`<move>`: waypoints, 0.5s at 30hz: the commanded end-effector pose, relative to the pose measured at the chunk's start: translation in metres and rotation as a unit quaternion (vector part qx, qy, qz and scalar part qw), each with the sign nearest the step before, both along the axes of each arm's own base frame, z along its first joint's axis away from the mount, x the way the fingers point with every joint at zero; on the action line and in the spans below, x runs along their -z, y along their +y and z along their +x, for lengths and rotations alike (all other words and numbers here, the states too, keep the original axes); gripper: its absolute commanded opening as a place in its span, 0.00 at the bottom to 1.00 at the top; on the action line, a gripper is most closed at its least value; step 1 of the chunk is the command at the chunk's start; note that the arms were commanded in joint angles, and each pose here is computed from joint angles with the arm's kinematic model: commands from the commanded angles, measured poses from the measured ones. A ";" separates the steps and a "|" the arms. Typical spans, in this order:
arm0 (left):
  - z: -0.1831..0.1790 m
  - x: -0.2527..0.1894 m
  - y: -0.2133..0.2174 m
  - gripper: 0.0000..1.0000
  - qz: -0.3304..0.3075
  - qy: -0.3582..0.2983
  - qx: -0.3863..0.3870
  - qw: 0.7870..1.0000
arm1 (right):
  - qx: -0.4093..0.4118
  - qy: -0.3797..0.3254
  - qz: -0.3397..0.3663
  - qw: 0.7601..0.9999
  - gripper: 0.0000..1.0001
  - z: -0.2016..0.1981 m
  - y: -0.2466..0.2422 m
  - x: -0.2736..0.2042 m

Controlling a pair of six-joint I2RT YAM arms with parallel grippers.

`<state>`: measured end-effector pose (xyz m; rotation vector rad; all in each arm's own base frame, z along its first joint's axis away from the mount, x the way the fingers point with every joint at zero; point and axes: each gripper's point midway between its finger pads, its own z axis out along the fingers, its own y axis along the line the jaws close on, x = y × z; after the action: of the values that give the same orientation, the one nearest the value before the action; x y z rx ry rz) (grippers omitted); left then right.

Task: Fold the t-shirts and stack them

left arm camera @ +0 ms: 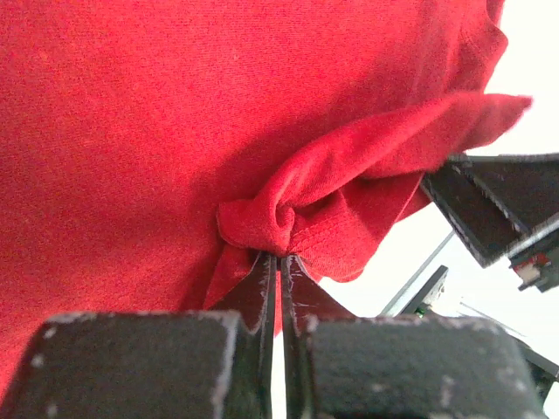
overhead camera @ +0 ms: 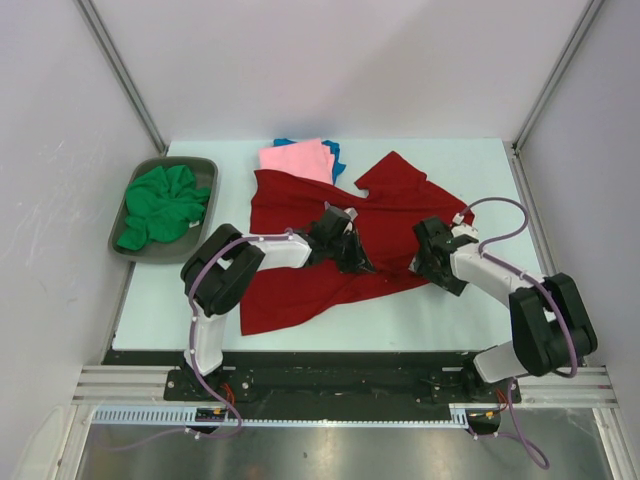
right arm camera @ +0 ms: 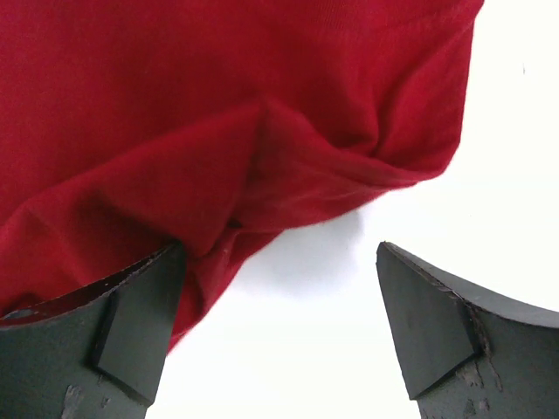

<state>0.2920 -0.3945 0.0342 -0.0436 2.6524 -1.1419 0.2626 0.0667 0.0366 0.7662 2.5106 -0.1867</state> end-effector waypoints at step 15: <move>-0.006 0.004 -0.002 0.00 -0.028 0.008 0.007 1.000 | -0.032 -0.069 0.036 0.996 0.59 0.025 0.024 -0.035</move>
<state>0.2859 -0.3935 0.0266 -0.0418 2.6571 -1.1721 0.2754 0.0743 0.0463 0.7274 2.4820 -0.1287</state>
